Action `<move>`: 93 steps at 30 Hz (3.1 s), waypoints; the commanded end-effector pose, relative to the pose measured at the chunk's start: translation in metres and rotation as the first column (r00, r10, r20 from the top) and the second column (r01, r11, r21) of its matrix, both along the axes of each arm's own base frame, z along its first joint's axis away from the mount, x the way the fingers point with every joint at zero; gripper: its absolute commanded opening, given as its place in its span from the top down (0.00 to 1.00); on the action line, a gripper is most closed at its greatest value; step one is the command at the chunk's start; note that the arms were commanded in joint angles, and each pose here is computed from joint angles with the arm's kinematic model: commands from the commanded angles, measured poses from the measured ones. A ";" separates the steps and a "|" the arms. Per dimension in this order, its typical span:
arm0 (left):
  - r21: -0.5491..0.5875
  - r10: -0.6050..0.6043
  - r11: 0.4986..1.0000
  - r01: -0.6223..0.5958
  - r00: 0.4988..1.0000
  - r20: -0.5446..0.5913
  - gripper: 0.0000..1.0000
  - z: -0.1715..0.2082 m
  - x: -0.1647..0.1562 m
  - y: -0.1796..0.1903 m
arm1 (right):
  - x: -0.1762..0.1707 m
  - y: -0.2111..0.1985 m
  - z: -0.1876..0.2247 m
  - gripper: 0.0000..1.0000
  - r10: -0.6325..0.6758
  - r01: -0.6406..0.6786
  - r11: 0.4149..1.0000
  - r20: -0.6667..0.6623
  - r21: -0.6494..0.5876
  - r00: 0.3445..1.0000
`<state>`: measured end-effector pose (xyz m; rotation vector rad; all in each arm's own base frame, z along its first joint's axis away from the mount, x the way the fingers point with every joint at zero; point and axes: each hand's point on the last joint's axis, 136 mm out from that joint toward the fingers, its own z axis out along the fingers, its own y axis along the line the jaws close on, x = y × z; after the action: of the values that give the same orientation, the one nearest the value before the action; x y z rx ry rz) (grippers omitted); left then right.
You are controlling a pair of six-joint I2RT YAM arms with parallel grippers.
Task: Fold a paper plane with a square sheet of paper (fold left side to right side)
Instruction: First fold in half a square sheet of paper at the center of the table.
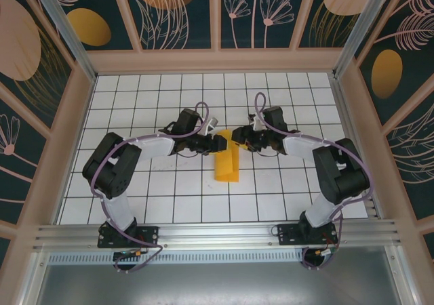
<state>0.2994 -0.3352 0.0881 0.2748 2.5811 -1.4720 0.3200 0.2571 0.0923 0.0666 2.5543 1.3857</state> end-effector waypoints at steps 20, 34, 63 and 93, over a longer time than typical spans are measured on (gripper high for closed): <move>-0.010 0.001 1.000 0.000 0.999 0.034 0.45 0.009 0.006 -0.006 | -0.005 0.014 -0.007 0.98 0.048 -0.047 0.998 -0.044 0.038 0.998; 0.215 0.220 0.945 -0.247 0.965 0.141 0.45 0.005 0.027 0.039 | -0.004 -0.007 -0.022 0.99 -0.014 0.012 0.999 -0.055 -0.032 0.998; 0.319 0.203 0.927 -0.197 0.979 0.013 0.54 -0.061 0.020 0.019 | -0.011 -0.023 -0.053 0.86 -0.048 0.033 0.989 -0.102 -0.146 0.994; 0.426 0.146 0.893 -0.147 0.989 0.035 0.54 -0.077 0.016 0.019 | -0.002 -0.076 -0.049 0.60 -0.181 0.171 0.936 -0.004 -0.308 0.983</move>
<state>0.3198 -0.3185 0.0244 0.0937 2.7886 -0.9021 0.3214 0.1865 0.0403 0.2749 2.6886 0.9412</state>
